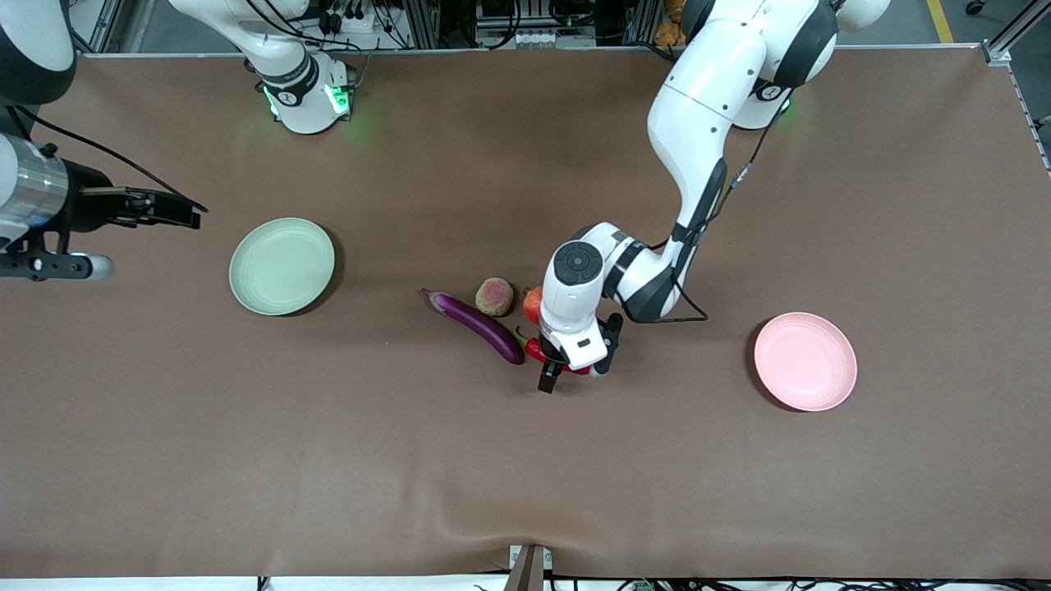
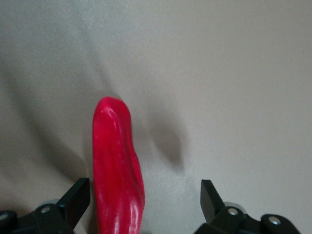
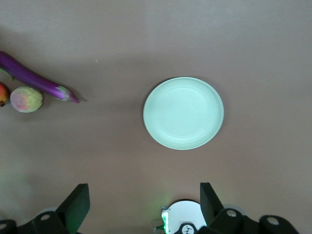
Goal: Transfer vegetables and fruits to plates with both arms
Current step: 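Lift the chili with the left gripper while the right gripper reaches the peach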
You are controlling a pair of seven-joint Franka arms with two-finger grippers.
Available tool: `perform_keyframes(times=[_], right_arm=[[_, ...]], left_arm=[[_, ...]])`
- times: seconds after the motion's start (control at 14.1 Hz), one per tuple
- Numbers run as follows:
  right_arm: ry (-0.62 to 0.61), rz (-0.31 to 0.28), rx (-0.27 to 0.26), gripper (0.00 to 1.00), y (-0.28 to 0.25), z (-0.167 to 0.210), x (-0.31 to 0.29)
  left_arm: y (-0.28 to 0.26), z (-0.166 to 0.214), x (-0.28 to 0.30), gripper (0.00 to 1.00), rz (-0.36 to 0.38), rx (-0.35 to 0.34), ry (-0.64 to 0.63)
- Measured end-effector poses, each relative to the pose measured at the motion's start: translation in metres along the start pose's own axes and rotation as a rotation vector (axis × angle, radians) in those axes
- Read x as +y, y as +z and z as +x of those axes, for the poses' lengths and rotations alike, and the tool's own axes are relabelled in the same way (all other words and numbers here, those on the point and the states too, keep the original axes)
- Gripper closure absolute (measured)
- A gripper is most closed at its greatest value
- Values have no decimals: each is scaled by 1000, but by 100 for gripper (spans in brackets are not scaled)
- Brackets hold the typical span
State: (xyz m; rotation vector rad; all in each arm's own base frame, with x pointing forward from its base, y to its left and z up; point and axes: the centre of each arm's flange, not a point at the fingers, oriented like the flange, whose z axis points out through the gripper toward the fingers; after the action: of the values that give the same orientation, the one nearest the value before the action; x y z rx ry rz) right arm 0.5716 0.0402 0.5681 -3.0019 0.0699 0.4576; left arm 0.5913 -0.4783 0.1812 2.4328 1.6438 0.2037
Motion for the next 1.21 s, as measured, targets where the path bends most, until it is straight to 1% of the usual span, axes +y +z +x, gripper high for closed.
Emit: perform_keyframes(times=[0.21, 0.43, 0.5, 0.57, 0.64, 0.78, 0.85, 0.93, 1.07, 1.21], right_arm=[[32, 61, -47, 0, 22, 16, -18], [102, 126, -71, 0, 30, 24, -25], [132, 149, -74, 0, 29, 23, -29], [163, 162, -77, 0, 29, 23, -35], [194, 164, -80, 0, 29, 22, -44], [243, 154, -86, 0, 31, 19, -64], [261, 149, -87, 0, 32, 17, -73], [272, 145, -86, 0, 33, 15, -82], [301, 138, -81, 0, 36, 12, -103], [358, 129, -71, 0, 41, 7, -136]], left_arm=[[2, -11, -5, 0, 5, -4, 54], [4, -18, -8, 0, 8, -5, 68], [4, -18, -9, 7, 9, -4, 68], [5, -17, -9, 16, 10, -4, 68], [5, -17, -9, 29, 11, -4, 68], [5, -17, -10, 51, 29, 3, 69], [3, -18, -10, 60, 41, 7, 70], [1, -17, -10, 66, 48, 11, 69], [-3, -12, -5, 66, 51, 20, 63], [-20, -3, 6, 66, 44, 26, 78]])
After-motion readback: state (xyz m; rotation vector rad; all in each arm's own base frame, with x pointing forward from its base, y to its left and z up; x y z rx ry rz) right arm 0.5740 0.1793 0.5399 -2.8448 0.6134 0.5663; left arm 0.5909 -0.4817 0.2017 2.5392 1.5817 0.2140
